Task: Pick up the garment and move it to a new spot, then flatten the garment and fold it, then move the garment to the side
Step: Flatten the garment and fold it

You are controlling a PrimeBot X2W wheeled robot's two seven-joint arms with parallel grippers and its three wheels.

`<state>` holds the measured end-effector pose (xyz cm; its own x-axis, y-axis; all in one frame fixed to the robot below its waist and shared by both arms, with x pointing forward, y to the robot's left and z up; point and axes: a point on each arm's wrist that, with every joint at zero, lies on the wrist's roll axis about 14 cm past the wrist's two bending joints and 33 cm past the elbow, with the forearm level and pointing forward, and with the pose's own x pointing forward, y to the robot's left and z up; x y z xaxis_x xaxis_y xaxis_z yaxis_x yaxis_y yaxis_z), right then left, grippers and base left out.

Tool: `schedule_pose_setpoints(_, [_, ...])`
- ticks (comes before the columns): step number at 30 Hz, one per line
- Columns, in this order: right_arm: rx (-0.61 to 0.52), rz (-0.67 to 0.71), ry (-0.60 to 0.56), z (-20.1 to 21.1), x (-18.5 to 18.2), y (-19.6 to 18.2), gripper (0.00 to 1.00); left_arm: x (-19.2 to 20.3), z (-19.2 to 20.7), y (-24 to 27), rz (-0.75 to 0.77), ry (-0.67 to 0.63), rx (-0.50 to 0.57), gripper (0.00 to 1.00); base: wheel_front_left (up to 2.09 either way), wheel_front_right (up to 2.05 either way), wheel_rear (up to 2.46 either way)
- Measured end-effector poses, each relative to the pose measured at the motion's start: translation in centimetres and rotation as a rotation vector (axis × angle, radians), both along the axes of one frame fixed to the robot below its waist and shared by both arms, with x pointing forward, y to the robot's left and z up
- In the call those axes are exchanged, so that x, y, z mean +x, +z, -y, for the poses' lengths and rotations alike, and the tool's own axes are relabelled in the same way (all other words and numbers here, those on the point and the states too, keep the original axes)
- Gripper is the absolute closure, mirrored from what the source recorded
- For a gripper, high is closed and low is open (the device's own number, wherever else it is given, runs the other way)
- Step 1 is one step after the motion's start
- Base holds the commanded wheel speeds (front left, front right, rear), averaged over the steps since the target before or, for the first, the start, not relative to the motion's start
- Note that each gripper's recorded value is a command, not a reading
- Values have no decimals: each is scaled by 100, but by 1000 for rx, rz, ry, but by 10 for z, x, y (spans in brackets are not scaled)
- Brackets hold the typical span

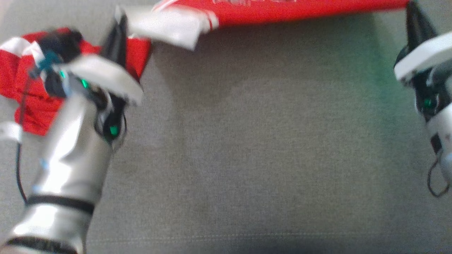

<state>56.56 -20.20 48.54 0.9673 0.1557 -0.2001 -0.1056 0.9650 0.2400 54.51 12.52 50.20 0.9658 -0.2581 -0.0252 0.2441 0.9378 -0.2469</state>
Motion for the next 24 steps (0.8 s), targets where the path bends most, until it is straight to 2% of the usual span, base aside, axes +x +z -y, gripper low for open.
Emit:
schedule_pose_setpoints(5, [-77,-82,40,9,-37,-9,100,-51,8,-19,-78,-96,45,100,0,0,0])
schedule_pose_setpoints(13, [-216,-200,90,32,-84,-18,100,-112,12,-26,-154,-221,108,100,0,0,0])
schedule_pose_setpoints(24, [-325,-398,154,52,-138,-32,100,-178,20,-28,-350,-379,82,100,0,0,0])
